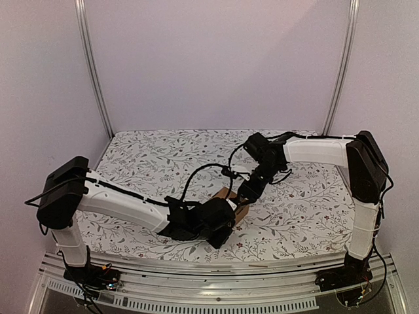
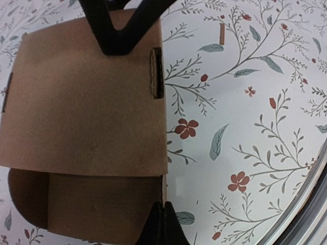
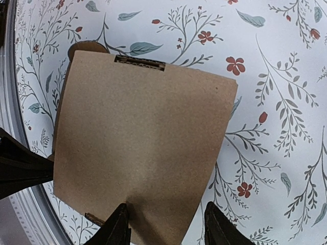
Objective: Fold the paper box
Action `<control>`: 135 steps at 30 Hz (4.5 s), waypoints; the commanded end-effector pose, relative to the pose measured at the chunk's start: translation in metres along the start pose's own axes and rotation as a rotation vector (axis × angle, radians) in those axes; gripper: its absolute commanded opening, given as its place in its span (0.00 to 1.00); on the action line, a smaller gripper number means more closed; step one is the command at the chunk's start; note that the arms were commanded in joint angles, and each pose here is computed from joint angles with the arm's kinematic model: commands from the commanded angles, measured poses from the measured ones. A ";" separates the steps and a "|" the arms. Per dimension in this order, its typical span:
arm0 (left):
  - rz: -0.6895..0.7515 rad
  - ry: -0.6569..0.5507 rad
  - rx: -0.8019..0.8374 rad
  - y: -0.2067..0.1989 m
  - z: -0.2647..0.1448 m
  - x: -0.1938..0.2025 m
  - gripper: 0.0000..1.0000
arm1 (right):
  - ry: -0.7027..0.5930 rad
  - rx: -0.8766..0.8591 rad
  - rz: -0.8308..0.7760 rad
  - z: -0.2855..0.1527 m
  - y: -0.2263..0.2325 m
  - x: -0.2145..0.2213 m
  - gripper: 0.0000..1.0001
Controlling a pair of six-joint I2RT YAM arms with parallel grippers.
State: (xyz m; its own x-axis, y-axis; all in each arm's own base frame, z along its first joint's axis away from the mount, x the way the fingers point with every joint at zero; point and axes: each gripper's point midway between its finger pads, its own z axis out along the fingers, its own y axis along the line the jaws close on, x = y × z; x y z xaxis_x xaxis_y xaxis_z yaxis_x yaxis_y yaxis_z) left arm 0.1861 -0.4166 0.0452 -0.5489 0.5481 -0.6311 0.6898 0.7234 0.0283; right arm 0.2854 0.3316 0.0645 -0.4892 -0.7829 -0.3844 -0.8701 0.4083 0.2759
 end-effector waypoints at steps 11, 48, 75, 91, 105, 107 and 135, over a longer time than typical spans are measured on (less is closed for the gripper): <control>-0.014 -0.071 -0.065 0.011 -0.005 -0.034 0.00 | 0.103 -0.104 0.088 0.021 0.015 0.031 0.48; -0.171 -0.118 -0.084 0.125 -0.030 0.014 0.39 | 0.017 -0.065 0.066 -0.017 0.006 0.012 0.52; -0.177 -0.047 0.119 0.118 0.003 0.019 0.14 | 0.022 -0.079 0.062 -0.013 0.007 0.013 0.51; -0.126 -0.042 0.126 0.104 0.005 0.015 0.00 | 0.032 -0.088 0.080 -0.009 0.007 0.016 0.51; 0.044 -0.071 0.039 0.080 -0.005 0.006 0.00 | 0.064 -0.087 0.131 0.003 0.002 0.022 0.43; 0.058 -0.076 0.030 0.078 -0.006 0.004 0.00 | 0.067 -0.090 0.135 0.004 0.002 0.022 0.42; 0.091 -0.003 -0.048 0.081 0.002 0.002 0.00 | 0.053 -0.083 0.104 -0.012 -0.001 0.020 0.46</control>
State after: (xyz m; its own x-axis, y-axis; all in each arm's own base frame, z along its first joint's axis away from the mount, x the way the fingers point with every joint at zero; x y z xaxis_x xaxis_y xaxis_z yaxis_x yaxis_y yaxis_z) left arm 0.2408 -0.3565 0.0473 -0.4879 0.6049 -0.6293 0.7152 0.6903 0.1090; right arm 0.2716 0.3209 0.0628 -0.5891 -0.7472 -0.3078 -0.7890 0.4496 0.4186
